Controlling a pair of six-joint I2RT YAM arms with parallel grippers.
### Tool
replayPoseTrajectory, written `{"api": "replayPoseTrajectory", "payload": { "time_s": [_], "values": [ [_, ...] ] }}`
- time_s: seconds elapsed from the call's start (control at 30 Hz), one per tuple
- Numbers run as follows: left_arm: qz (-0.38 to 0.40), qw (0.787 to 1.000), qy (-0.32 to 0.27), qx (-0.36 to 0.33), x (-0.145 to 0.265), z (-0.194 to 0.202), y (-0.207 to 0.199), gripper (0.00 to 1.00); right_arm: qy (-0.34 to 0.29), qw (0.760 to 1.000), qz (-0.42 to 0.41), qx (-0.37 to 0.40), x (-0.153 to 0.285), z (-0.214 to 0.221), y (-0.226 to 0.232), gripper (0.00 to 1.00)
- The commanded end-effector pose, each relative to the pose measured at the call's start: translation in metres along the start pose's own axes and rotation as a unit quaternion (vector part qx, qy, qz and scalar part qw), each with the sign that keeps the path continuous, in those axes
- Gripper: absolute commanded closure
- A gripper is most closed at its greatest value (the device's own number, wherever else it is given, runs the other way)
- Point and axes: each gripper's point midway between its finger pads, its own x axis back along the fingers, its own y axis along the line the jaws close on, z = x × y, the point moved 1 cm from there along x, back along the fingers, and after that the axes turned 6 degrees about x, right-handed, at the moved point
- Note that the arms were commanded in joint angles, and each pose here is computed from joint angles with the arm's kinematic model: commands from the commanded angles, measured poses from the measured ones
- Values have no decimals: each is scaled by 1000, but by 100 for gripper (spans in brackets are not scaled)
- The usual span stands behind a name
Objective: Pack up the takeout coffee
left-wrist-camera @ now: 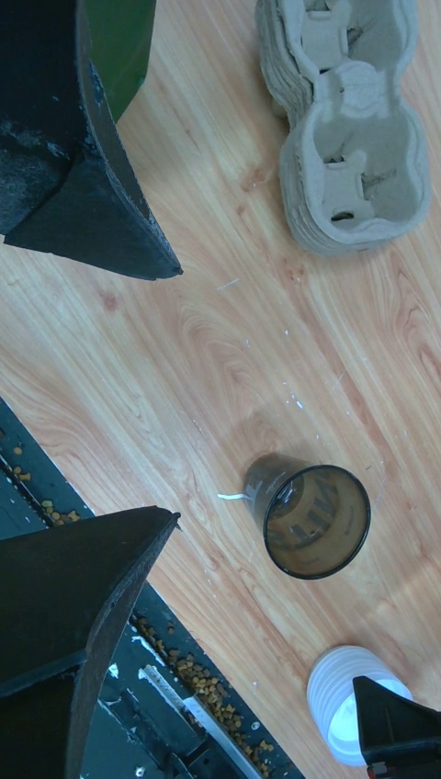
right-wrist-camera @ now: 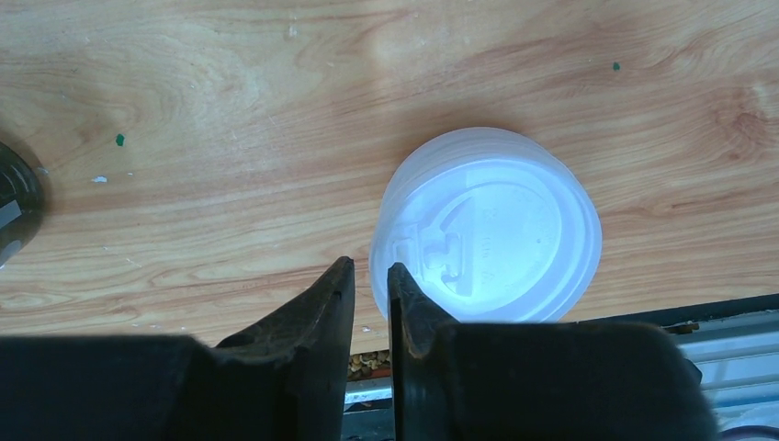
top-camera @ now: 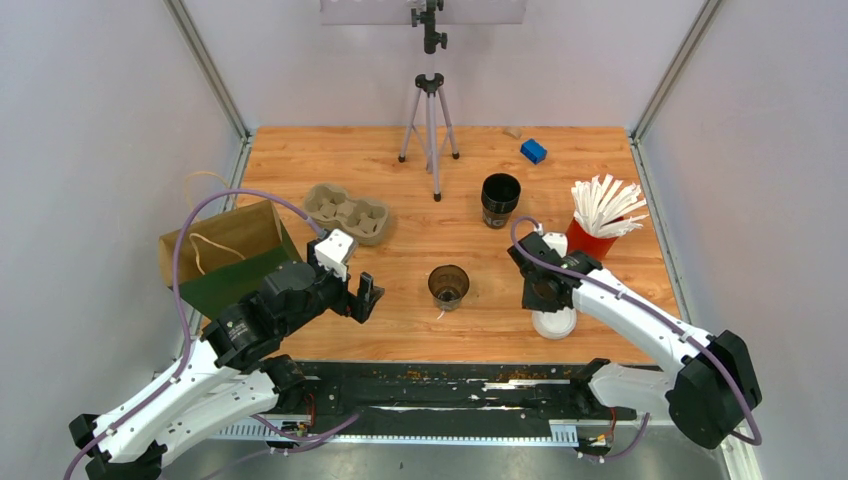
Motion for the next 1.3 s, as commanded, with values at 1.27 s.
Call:
{"api": "replayPoseTrajectory", "payload": {
  "time_s": [1.27],
  "values": [
    [7, 1000, -12, 2, 1, -10, -4, 0, -16, 1000, -20, 18, 4, -4, 1, 100]
  ]
}}
